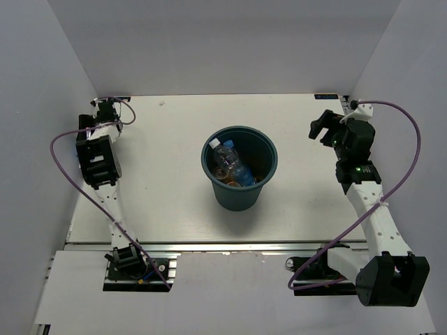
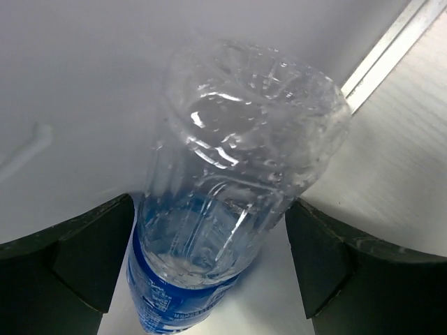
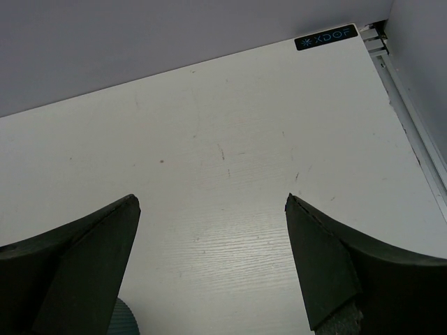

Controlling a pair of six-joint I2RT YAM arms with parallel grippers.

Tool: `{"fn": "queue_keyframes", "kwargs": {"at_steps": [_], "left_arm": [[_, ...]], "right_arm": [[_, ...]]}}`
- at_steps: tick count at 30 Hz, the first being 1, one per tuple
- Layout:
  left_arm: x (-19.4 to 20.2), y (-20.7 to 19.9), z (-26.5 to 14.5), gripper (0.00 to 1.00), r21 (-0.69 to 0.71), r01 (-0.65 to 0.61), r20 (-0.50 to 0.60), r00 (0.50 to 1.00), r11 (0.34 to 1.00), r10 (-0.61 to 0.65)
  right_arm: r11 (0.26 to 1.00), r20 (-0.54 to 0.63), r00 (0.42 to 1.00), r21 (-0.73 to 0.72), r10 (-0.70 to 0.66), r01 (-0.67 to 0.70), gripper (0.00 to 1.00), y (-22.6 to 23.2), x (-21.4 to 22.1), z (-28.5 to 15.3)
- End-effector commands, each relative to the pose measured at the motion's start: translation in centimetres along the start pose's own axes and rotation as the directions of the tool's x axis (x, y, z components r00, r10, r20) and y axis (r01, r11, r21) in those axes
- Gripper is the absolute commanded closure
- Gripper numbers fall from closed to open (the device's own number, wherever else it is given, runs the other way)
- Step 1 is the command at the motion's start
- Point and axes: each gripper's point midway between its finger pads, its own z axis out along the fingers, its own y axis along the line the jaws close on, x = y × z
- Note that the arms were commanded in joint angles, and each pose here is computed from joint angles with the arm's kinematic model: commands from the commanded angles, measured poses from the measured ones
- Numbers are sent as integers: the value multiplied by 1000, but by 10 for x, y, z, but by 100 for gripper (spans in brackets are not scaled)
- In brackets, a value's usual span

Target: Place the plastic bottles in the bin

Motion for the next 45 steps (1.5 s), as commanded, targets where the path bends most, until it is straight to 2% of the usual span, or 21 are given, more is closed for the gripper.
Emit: {"fn": "queue_keyframes", "kwargs": {"at_steps": [1, 4, 5, 11, 17, 20, 23, 26, 27, 29, 30, 31, 32, 33, 34, 35, 36, 37, 40, 41, 45], "left_arm": [[6, -7, 8, 3, 28, 16, -26, 1000, 999, -15], [5, -9, 6, 21, 47, 45, -37, 998, 998, -43], [2, -9, 5, 31, 56, 54, -33, 998, 997, -52], [-26, 16, -20, 63, 95, 153, -8, 988, 984, -153], [-65, 49, -70, 64, 220, 284, 50, 952, 933, -301], [-96, 67, -111, 64, 326, 332, 99, 919, 885, -381], [-123, 70, -164, 66, 470, 374, 112, 873, 799, -475], [-153, 69, -253, 66, 650, 336, 171, 810, 681, -562], [-166, 77, -309, 66, 725, 300, 205, 765, 620, -610], [-172, 67, -373, 66, 835, 217, 208, 727, 506, -655], [-174, 80, -426, 66, 900, 172, 186, 678, 400, -711], [-174, 85, -454, 67, 935, 136, 163, 653, 326, -739], [-168, 75, -483, 70, 976, 60, 125, 632, 209, -765], [-161, 95, -529, 71, 999, 3, 39, 585, 50, -810], [-155, 99, -550, 71, 998, -37, -17, 566, -46, -824], [-156, 115, -582, 72, 979, -135, -63, 506, -152, -860], [-137, 100, -603, 73, 961, -159, -104, 544, -224, -833], [-132, 112, -622, 73, 947, -201, -112, 526, -252, -843], [-109, 98, -673, 73, 893, -281, -136, 577, -352, -805], [-97, 88, -694, 73, 869, -305, -133, 613, -389, -779], [-74, 52, -728, 73, 843, -329, -94, 690, -426, -718]], "right_arm": [[999, 81, 996, 21, 24, -26, 11, 0, -29, -9], [999, 90, 996, 29, 27, -30, 11, -2, -28, -11], [999, 91, 995, 37, 27, -30, 11, -3, -28, -12], [998, 104, 994, 38, 39, -44, 11, -4, -27, -18], [994, 58, 993, -46, 103, -100, 11, 8, -3, -23], [991, 55, 991, -57, 124, -121, 11, 9, 4, -28], [984, 45, 986, -80, 161, -158, 11, 12, 12, -32], [970, 20, 981, -154, 191, -186, 11, 24, 22, -37], [969, 9, 981, -158, 194, -190, 11, 25, 27, -37], [970, -12, 981, -146, 194, -193, 10, 23, 33, -39], [971, -18, 981, -136, 194, -195, 11, 21, 35, -40], [973, -30, 980, -120, 194, -197, 10, 18, 40, -40], [972, -24, 980, -123, 199, -200, 11, 19, 38, -44], [969, -29, 977, -126, 209, -211, 11, 19, 40, -46], [968, -35, 977, -128, 212, -215, 11, 19, 46, -47], [966, -22, 977, -148, 211, -212, 11, 22, 43, -51], [965, -15, 978, -155, 209, -209, 11, 22, 42, -53], [966, -15, 978, -154, 208, -208, 11, 22, 43, -54], [968, -1, 980, -155, 201, -199, 11, 21, 43, -58], [968, 4, 980, -156, 198, -195, 11, 21, 42, -59], [972, -3, 982, -146, 188, -186, 11, 18, 46, -60]]}}
